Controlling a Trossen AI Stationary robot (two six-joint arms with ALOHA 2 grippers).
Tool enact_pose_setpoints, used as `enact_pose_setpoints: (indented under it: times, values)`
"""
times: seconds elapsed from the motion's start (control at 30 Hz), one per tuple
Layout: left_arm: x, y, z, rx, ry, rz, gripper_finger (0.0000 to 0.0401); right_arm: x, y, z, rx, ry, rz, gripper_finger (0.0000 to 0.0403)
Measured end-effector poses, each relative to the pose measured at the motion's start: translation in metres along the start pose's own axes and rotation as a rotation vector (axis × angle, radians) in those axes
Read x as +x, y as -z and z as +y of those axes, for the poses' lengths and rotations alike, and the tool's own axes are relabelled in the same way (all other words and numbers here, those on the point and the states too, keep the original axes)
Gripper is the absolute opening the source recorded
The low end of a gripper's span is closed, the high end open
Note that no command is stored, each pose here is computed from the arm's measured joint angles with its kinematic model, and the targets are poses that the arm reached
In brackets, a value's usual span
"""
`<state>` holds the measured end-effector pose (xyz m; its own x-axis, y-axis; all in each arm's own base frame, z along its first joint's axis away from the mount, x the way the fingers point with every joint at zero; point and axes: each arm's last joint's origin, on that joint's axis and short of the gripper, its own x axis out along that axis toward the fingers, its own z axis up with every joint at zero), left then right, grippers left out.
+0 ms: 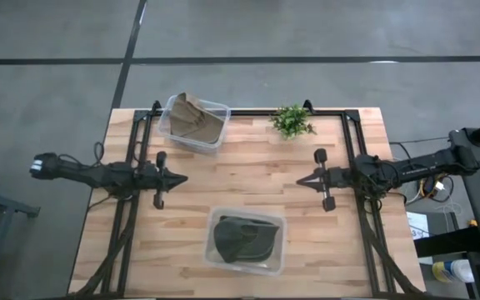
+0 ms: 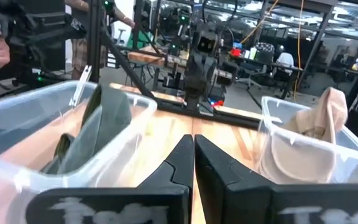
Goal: Pick & Place hat
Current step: Return to Home Position
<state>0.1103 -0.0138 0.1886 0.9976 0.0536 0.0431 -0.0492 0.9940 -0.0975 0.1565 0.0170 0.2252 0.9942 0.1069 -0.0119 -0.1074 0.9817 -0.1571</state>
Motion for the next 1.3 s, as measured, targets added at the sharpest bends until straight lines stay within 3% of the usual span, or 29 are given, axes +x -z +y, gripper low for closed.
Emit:
enact_pose_setpoints:
  times: [0.23, 0.57, 0.77, 0.9, 1.3]
  values:
    - [-0.011, -0.001, 0.002, 0.013, 0.006, -0.043, 0.0, -0.015, 0.027, 0.004, 0.005, 0.004, -0.031, 0.0008]
    - [-0.017, 0.013, 0.005, 0.016, 0.003, 0.041, 0.0, -0.026, 0.052, 0.007, 0.017, 0.023, -0.067, 0.0008]
    - [-0.018, 0.011, 0.005, 0.022, 0.0, 0.064, 0.0, -0.026, 0.059, 0.007, 0.065, 0.01, -0.003, 0.0008]
    - [-0.02, 0.0, 0.005, -0.001, 0.002, 0.034, 0.0, -0.03, 0.052, 0.008, 0.102, -0.047, -0.072, 0.0008]
    - [-0.018, 0.01, 0.005, -0.023, 0.011, 0.062, 0.0, -0.054, 0.055, 0.009, 0.097, -0.058, -0.046, 0.0009]
